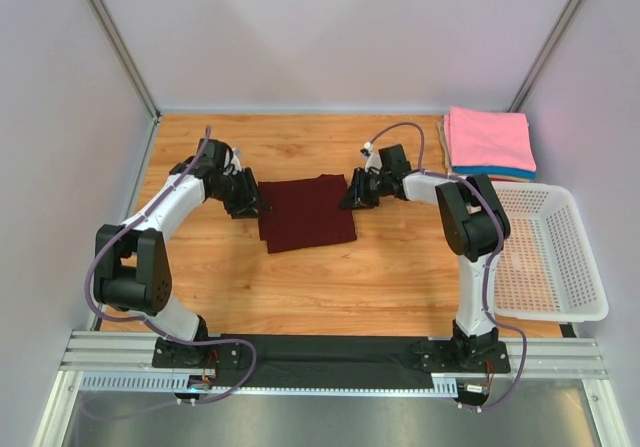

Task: Fold and stack the t-shirts
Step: Neatly place the folded tshirt to the corner

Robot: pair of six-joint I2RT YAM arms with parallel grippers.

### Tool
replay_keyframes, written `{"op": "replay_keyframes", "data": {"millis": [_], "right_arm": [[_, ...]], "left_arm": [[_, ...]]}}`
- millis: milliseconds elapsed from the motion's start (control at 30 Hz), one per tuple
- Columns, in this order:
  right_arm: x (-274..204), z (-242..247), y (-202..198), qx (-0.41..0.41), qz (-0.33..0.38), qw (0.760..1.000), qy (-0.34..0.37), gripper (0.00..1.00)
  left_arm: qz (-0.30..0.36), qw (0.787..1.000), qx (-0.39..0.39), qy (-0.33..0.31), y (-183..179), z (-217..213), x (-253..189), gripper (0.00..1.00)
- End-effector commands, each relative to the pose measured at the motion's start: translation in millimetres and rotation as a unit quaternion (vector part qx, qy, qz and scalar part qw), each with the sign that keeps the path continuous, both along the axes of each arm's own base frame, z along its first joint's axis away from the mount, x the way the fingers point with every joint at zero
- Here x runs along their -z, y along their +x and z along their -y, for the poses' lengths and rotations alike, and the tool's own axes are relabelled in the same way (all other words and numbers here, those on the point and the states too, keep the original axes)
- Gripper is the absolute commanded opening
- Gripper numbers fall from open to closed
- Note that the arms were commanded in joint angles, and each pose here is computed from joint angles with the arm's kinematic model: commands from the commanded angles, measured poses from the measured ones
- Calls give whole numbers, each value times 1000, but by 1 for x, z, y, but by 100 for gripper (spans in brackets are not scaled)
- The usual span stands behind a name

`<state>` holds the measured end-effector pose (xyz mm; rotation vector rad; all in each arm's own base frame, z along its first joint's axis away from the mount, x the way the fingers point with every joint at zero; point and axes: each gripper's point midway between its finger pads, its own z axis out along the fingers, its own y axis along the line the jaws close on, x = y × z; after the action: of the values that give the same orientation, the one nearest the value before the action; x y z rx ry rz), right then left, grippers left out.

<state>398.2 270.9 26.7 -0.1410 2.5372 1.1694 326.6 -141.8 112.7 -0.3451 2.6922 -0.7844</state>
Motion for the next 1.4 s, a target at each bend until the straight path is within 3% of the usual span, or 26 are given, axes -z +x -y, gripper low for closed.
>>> {"op": "replay_keyframes", "data": {"millis": [0, 400, 633, 900, 1167, 1367], "right_arm": [[11, 9, -4, 17, -6, 1000, -26, 27], [9, 17, -4, 22, 2, 999, -29, 1], [5, 31, 13, 27, 25, 997, -68, 0], [-2, 70, 32, 30, 43, 985, -164, 0], [-8, 126, 64, 53, 56, 949, -306, 0], [-8, 127, 87, 61, 51, 951, -299, 0]], "left_arm": [[7, 1000, -2, 18, -10, -9, -3, 50], [15, 1000, -3, 7, -18, -8, -11, 49], [28, 1000, 6, 2, -22, -7, -26, 49], [52, 998, 24, -4, -19, -4, -49, 50], [52, 997, 49, 3, -17, -4, -54, 50], [51, 997, 62, 15, -11, -5, -54, 50]]}}
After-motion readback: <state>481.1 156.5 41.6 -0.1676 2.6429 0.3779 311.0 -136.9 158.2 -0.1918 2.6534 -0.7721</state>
